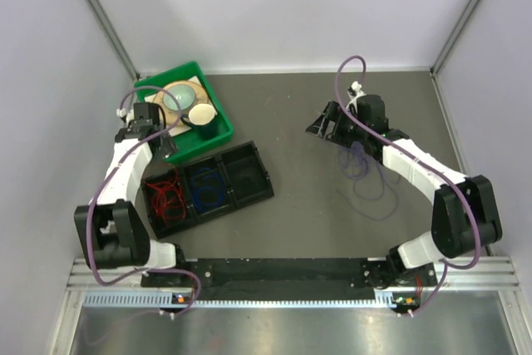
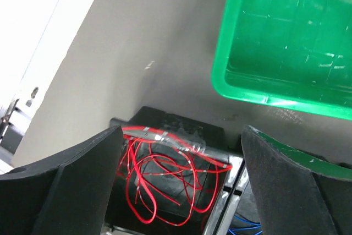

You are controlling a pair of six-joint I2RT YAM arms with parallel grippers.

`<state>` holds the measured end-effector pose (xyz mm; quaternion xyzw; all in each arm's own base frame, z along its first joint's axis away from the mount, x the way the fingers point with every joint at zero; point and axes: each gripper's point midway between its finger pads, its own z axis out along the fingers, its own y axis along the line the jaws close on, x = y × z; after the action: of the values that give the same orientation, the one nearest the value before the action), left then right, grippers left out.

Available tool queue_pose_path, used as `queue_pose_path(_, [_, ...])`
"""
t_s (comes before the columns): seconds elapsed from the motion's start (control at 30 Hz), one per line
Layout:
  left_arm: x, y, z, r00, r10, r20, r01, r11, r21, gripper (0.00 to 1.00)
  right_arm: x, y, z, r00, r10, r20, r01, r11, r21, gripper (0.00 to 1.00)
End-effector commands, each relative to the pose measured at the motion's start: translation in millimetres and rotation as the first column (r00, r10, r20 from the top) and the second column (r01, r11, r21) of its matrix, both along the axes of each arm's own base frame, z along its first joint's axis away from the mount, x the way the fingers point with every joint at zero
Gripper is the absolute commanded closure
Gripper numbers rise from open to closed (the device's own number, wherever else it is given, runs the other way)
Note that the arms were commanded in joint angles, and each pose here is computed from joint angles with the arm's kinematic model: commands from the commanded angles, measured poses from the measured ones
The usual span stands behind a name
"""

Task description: Untangle the cables

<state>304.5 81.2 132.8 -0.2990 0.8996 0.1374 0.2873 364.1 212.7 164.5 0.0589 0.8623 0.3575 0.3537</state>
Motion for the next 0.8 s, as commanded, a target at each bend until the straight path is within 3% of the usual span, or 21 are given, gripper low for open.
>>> queue_pose_path(0.0, [27,-6,3,0.996,-0.078,0.036,0.079,0.996,-0.028,0.06,11,15,20,0.997,0.036,0.061,-0.039,0.998,0.041,0.14])
queue_pose_path(0.13, [29,-24,-12,0.992,-0.126,-0.001,0.125,0.984,-0.127,0.11,11,17,17,0.998,0.044,0.052,-0.046,0.998,0.042,0.14])
queue_pose_path(0.37, [4,-27,-5,0.995,-0.103,0.004,0.102,0.985,-0.139,0.27,12,16,14,0.998,0.043,0.047,-0.045,0.998,0.037,0.14])
queue_pose_path(0.77, [-34,-33,-12,0.994,-0.092,-0.059,0.082,0.984,-0.158,0.28,15,20,14,0.997,0.054,0.052,-0.056,0.997,0.047,0.15])
